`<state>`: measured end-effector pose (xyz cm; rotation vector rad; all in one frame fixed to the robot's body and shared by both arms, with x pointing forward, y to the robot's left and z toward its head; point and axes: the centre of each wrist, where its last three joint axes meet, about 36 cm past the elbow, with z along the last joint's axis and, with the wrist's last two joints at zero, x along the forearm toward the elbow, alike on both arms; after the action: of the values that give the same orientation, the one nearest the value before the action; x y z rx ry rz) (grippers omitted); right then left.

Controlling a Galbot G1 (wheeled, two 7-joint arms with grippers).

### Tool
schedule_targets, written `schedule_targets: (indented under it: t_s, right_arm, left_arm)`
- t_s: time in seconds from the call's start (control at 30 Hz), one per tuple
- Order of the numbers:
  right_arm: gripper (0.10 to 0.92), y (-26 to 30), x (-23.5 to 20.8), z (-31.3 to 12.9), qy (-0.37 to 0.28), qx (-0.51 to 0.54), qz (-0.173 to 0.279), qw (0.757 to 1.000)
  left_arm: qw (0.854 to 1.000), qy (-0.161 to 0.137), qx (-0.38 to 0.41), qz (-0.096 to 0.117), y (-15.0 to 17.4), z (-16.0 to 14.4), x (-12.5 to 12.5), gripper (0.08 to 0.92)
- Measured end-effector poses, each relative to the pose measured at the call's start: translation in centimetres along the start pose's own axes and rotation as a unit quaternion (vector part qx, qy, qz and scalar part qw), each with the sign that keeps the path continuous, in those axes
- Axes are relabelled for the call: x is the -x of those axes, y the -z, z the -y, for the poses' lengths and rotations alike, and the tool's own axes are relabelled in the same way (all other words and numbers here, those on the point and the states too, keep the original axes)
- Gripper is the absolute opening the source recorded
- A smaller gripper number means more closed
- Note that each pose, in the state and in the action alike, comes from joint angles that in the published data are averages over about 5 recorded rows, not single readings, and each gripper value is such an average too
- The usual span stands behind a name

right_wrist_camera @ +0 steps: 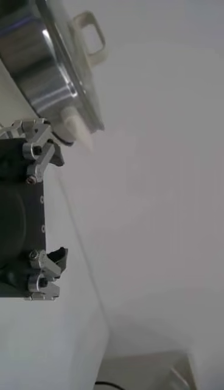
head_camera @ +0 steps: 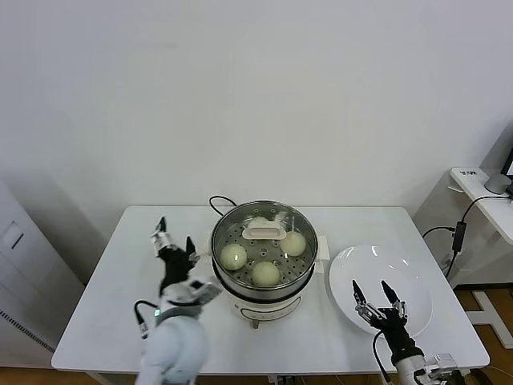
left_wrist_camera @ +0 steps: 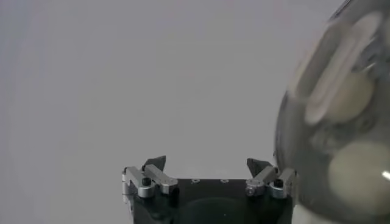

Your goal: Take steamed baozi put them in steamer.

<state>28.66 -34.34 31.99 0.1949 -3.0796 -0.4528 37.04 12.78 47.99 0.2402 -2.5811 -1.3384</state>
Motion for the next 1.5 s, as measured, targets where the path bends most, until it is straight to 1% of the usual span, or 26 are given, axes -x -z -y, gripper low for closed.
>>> schedule_targets:
  t_s: [0.07,0.2,0.37,0.43,0.5,0.6,0.7,0.87,0.97,1.07,1.23,1.5]
  right_arm:
    - [0.823,0.1,-0.3,0.1,0.006,-0.007,0.003,1.0]
    - [0.823,0.5,-0.9,0.3,0.013,-0.022,0.004,1.0]
    - [0.823,1.2,-2.0,0.0,0.017,-0.027,-0.009,0.999]
    - [0.823,1.4,-2.5,-0.1,0.014,-0.026,-0.019,0.999]
    - [0.823,1.5,-3.1,-0.2,0.008,-0.024,-0.031,0.999]
    - [0.823,1.6,-3.8,-0.5,-0.001,-0.022,-0.046,0.999]
    - [0.823,1.7,-4.4,-0.9,-0.008,-0.021,-0.059,0.998]
    - [0.823,2.1,-5.3,-1.7,-0.02,-0.02,-0.073,0.997]
    - [0.823,2.2,-5.6,-2.2,-0.022,-0.019,-0.079,0.996]
    - [0.823,2.1,-5.7,-2.7,-0.023,-0.018,-0.084,0.996]
    - [0.823,1.9,-5.8,-3.3,-0.025,-0.015,-0.091,0.995]
    - [0.823,1.6,-5.6,-3.8,-0.026,-0.015,-0.096,0.995]
  left_arm:
    - [0.999,-0.019,-0.037,0.004,-1.6,-0.9,0.2,0.823]
    - [0.991,-0.052,-0.117,0.029,-4.7,-2.3,-0.1,0.823]
    - [0.974,-0.085,-0.202,0.057,-7.9,-2.9,-1.6,0.823]
    - [0.966,-0.095,-0.23,0.064,-8.9,-2.9,-2.4,0.823]
    - [0.958,-0.106,-0.257,0.065,-9.7,-2.7,-3.2,0.823]
    - [0.946,-0.126,-0.293,0.059,-10.8,-2.2,-4.7,0.823]
    - [0.934,-0.145,-0.323,0.048,-11.5,-1.8,-6.2,0.823]
    - [0.916,-0.177,-0.361,0.018,-12.1,-1.1,-8.7,0.823]
    - [0.907,-0.191,-0.375,0.004,-12.3,-0.8,-9.9,0.823]
    - [0.901,-0.202,-0.384,-0.003,-12.3,-0.6,-10.7,0.823]
    - [0.894,-0.213,-0.394,-0.008,-12.3,-0.3,-11.5,0.823]
    - [0.891,-0.218,-0.399,-0.008,-12.7,0.3,-12.1,0.823]
